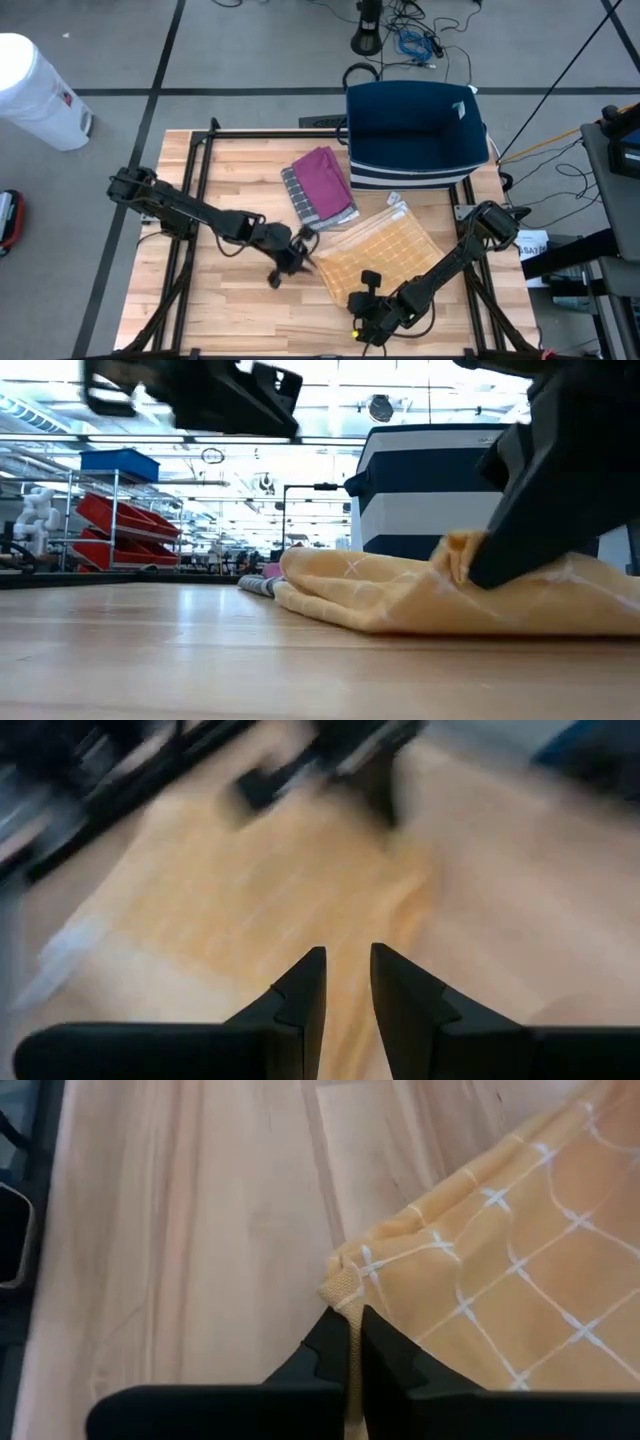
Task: Fold towel
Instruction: Fold the orange checkered towel
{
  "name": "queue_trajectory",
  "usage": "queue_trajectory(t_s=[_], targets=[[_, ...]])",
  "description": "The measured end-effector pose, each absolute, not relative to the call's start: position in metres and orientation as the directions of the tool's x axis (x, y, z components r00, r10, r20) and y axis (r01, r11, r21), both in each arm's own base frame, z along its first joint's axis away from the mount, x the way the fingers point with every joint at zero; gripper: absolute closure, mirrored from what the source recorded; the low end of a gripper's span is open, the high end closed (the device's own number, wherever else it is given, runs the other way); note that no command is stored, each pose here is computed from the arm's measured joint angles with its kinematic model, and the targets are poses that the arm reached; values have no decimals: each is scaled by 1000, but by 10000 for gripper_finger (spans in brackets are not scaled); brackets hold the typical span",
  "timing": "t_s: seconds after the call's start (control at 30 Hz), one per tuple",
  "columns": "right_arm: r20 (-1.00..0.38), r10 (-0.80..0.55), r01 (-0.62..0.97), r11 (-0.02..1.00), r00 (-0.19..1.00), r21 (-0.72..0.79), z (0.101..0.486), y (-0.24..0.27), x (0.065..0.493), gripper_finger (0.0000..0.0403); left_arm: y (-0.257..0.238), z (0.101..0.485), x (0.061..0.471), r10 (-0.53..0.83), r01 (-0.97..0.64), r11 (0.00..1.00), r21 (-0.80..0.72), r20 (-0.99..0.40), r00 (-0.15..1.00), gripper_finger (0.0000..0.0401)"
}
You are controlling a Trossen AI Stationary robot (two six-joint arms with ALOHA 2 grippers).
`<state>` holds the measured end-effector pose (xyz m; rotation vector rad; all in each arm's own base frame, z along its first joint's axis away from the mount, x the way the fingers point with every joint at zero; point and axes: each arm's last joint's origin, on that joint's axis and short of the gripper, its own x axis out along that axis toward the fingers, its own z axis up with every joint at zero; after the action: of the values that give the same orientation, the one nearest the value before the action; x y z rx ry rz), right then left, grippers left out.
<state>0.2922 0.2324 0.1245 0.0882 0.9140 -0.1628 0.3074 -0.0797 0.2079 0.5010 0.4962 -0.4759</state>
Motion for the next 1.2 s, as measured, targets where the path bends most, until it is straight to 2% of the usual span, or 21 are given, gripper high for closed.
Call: queue_trajectory(t_s=[0.07, 0.3, 0.43, 0.53, 0.73, 0.87, 1.2], targets=[[-787, -93, 177, 984, 610, 21, 126, 233, 293, 402, -88, 206, 309, -395, 599, 742, 301, -526, 753, 313], [-777, -79, 176, 983, 625, 41, 127, 236, 293, 402, -103, 177, 320, -433, 642, 712, 285, -542, 721, 305], [-762, -64, 169, 984, 645, 60, 129, 238, 295, 403, -117, 165, 325, -391, 615, 692, 378, -519, 760, 267], [-736, -58, 155, 986, 674, 64, 131, 240, 298, 403, -124, 164, 329, -410, 602, 693, 397, -469, 782, 228], [-685, -91, 161, 986, 723, 38, 140, 238, 301, 403, -133, 165, 329, -493, 635, 698, 330, -421, 761, 176], [-637, -152, 172, 985, 755, -31, 153, 240, 305, 403, -135, 167, 329, -559, 671, 695, 258, -393, 730, 172], [-548, -183, 130, 982, 816, -133, 199, 252, 324, 403, -136, 168, 329, -528, 641, 717, 273, -389, 755, 172]])
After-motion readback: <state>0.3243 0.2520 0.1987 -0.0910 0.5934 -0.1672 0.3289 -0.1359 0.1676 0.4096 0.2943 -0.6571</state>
